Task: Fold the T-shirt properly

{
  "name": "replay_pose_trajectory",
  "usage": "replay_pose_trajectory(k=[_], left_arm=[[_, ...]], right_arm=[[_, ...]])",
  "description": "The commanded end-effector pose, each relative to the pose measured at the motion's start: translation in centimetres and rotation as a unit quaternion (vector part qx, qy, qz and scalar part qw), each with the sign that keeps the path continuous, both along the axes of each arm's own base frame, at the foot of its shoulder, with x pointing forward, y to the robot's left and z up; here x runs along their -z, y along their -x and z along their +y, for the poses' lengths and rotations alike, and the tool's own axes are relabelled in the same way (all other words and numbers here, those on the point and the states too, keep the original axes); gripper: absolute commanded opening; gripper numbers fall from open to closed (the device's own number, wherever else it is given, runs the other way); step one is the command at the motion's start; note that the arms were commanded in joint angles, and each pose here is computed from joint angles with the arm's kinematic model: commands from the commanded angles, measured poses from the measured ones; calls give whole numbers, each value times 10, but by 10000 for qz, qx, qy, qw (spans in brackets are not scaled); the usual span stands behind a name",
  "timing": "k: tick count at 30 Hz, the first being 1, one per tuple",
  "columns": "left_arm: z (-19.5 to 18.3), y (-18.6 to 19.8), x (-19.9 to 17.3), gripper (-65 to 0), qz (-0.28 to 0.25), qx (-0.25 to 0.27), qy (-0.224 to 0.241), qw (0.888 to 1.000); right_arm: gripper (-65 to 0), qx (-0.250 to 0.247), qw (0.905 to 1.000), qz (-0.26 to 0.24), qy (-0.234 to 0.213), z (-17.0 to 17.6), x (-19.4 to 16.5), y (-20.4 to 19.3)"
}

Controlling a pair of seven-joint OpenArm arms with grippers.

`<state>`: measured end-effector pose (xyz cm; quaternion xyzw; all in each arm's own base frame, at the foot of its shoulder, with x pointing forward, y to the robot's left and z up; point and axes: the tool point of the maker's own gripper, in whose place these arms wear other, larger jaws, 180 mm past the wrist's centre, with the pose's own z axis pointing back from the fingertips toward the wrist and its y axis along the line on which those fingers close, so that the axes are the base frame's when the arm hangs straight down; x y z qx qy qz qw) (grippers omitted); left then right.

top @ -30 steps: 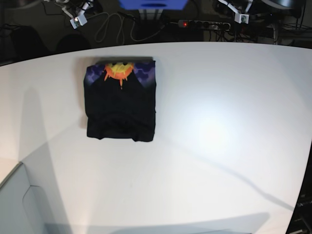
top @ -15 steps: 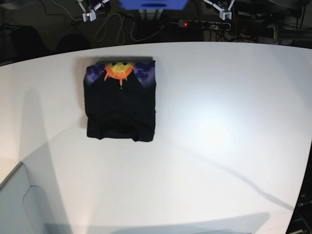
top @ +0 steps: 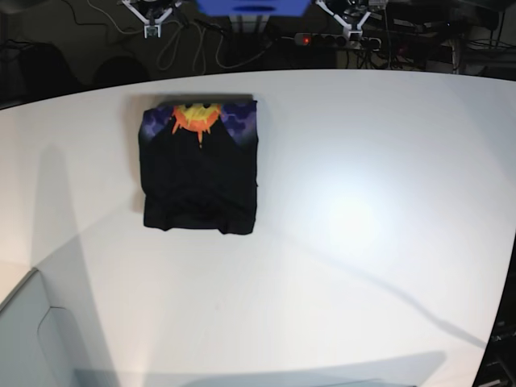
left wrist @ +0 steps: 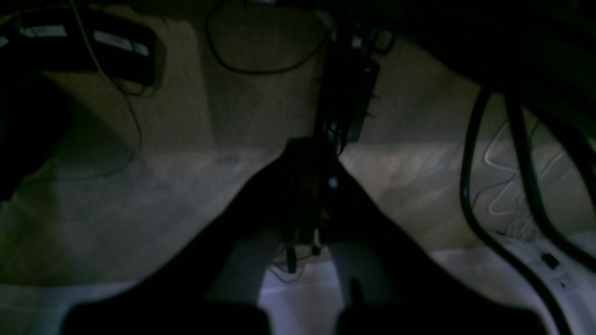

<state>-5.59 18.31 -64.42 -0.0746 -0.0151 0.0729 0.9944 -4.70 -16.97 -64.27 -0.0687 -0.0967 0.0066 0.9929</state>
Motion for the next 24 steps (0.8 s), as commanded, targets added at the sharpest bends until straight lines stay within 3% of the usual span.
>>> replay_pose_trajectory(k=[1,24], left_arm=[[5,-3,-1,-650,-30,13,-37,10000],[-10,-16,2,-650,-155,-84,75,9998]], right_arm=[[-649,51,9999,-44,98,-1,-1,0],[-649,18,10000,-88,3,10,0,-6]])
